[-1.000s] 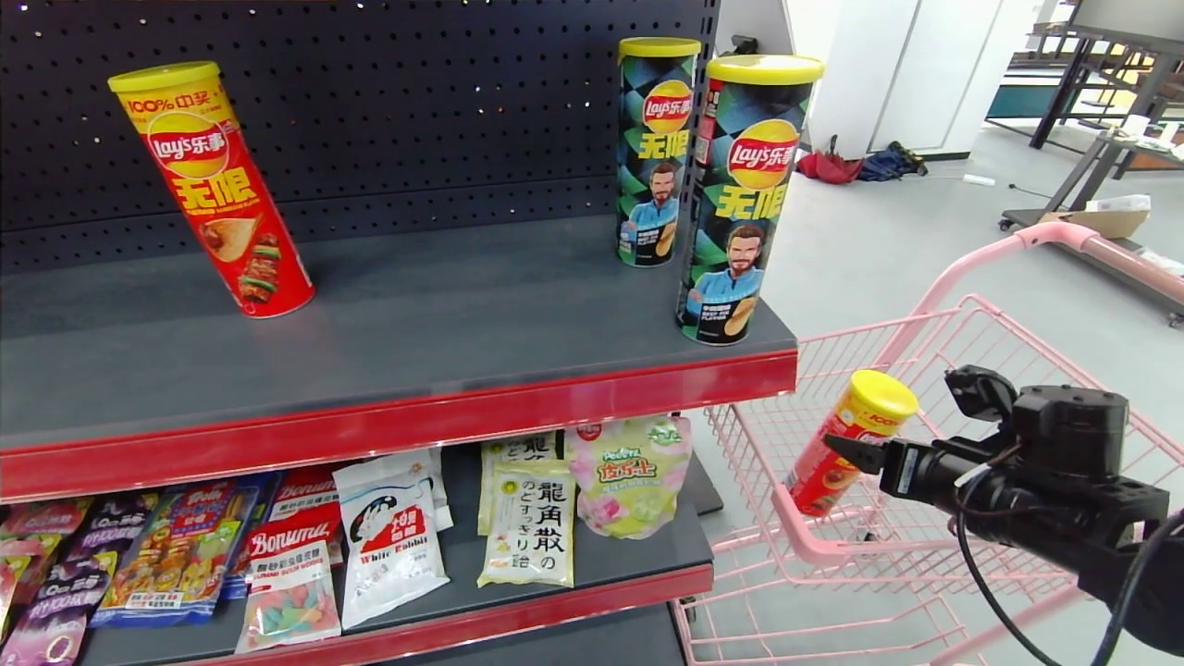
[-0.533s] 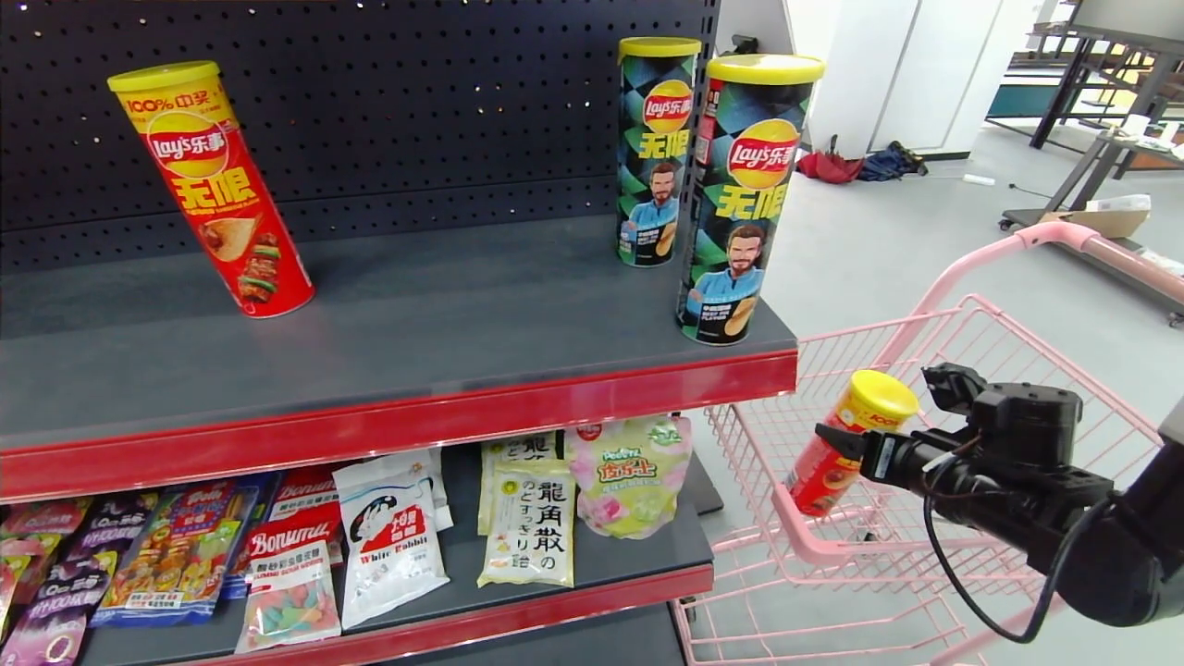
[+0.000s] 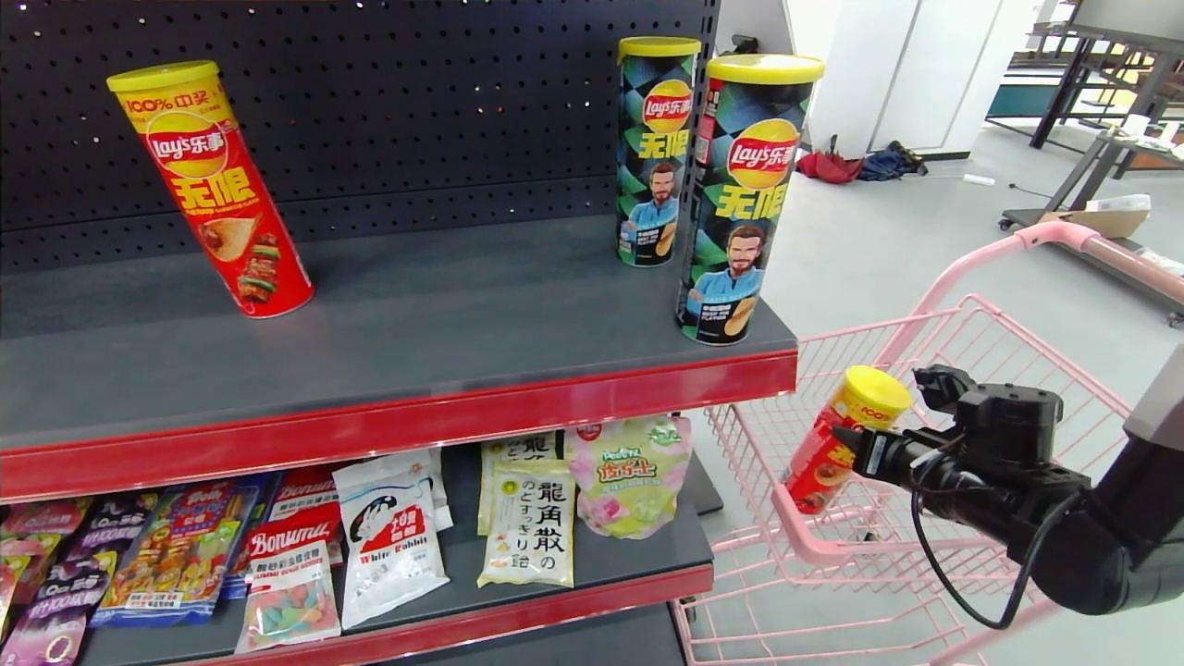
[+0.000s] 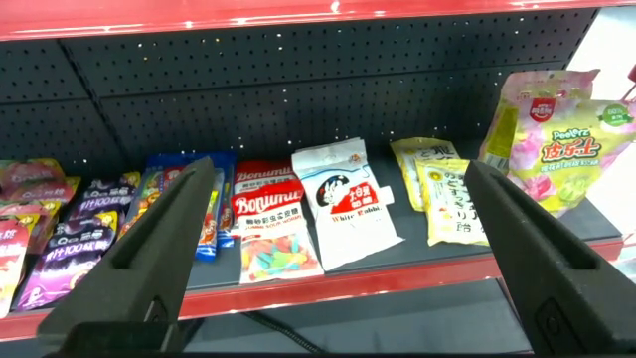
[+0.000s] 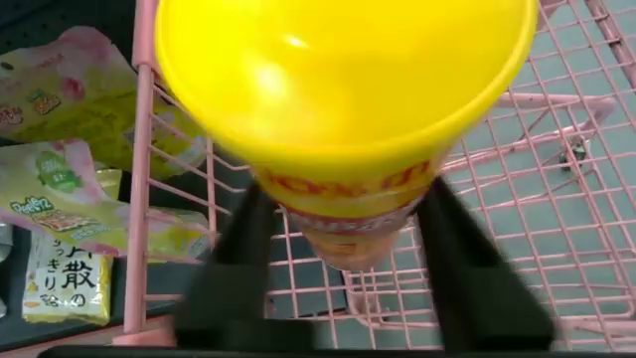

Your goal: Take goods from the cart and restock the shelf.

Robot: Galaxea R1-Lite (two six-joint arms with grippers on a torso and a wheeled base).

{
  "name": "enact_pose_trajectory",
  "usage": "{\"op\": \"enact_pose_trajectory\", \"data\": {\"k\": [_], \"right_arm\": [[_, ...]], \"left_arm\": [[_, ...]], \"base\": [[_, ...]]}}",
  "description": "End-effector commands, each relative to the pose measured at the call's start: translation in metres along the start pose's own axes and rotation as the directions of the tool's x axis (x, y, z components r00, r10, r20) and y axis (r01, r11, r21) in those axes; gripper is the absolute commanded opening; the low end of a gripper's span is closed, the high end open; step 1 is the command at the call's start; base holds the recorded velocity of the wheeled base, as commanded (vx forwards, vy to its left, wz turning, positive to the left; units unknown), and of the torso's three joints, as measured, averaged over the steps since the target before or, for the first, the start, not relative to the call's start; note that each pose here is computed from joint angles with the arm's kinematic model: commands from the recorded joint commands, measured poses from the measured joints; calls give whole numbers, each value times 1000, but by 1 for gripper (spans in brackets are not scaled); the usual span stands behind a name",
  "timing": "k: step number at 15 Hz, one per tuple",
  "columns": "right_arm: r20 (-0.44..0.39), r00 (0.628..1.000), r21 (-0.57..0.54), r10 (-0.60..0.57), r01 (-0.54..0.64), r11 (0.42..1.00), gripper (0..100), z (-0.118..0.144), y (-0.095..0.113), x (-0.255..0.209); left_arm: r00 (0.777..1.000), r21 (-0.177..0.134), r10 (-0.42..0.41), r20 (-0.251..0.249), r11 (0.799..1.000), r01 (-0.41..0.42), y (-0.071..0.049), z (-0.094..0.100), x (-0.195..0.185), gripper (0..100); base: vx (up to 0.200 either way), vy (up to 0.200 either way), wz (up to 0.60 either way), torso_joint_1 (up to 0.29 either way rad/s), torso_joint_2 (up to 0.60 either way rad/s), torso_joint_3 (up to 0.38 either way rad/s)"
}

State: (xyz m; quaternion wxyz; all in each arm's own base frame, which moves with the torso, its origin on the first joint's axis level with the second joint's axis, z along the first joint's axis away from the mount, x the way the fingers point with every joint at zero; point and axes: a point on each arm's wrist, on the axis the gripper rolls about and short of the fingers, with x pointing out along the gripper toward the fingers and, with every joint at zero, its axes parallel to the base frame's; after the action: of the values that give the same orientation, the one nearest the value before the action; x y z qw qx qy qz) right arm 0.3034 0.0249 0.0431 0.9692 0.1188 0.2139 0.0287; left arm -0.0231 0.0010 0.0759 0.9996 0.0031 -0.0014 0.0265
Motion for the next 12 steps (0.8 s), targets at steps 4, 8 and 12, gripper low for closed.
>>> {"op": "enact_pose_trajectory", "data": {"k": [4,8,12], "right_arm": [[47,999,-3,0,0,1000,0,12,0,3],[252,967,-73,-29,49,996,0,131,1,-30],[312,949,-141,-35,83,987,0,196,21,-129]], "left_arm": [[1000,0,1,0,1000,-1,0,0,0,100],[1000,0,1,0,1000,-1,0,0,0,100],[1000,0,1,0,1000,-1,0,0,0,100]], "base": [[0,0,0,0,0,0],[0,0,0,0,0,0],[0,0,0,0,0,0]]}}
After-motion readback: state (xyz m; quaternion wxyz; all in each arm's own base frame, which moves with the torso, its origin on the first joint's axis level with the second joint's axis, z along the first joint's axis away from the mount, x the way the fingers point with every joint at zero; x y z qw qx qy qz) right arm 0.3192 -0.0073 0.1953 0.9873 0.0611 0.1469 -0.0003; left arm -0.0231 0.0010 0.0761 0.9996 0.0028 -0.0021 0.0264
